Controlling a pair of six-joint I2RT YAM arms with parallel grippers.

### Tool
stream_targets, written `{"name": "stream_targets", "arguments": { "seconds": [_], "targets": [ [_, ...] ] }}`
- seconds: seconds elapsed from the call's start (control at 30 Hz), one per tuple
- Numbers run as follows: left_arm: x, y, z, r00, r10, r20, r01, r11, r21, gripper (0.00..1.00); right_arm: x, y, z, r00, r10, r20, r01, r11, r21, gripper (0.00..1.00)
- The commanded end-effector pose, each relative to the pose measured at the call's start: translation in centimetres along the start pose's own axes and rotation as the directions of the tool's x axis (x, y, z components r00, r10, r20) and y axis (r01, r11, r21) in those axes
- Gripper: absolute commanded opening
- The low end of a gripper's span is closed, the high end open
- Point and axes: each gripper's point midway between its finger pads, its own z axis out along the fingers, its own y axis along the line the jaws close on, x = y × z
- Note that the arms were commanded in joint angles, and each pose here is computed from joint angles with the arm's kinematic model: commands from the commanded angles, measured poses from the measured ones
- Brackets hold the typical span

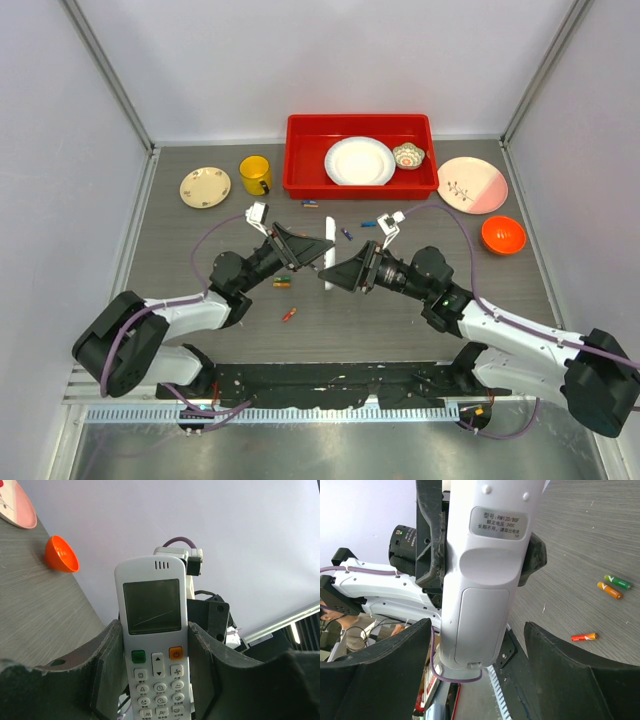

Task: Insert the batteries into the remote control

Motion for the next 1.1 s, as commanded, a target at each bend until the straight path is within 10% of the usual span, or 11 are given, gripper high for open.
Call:
{"name": "stream_targets", "arguments": {
  "seconds": [0.0,0.43,0.67,0.7,1.07],
  "targets": [
    [-1.3,-4.1,0.6,0.998,0.051,0.033,-0.056,0.986,0.155,0.0,-1.0,2.3,0.5,0.999,-0.031,0.023,0.033,0.994,-0.102,0.76],
    [-1.5,-4.2,0.9,0.998,0.047,0.041,-0.053,0.984,0.17,0.01,0.1,2.0,0.2,1.0,-0.026,-0.015,0.024,0.992,-0.122,0.42],
    [-1.2,-3.5,1.0,0.999,0.044,0.023,-0.047,0.991,0.129,0.76,0.6,1.0,-1.0,0.987,-0.141,-0.07,0.14,0.99,-0.022,0.19],
    [-1.2,-2.6,1.0,0.998,0.05,0.024,-0.052,0.995,0.086,0.99,-0.1,2.0,-1.4,0.983,-0.172,-0.059,0.171,0.985,-0.025,0.16],
    [-2.7,2.7,0.8,0.967,0.253,-0.038,-0.249,0.897,-0.365,1.0,-1.0,-5.3,-6.3,0.876,-0.336,-0.345,0.471,0.747,0.468,0.01]
  ]
}}
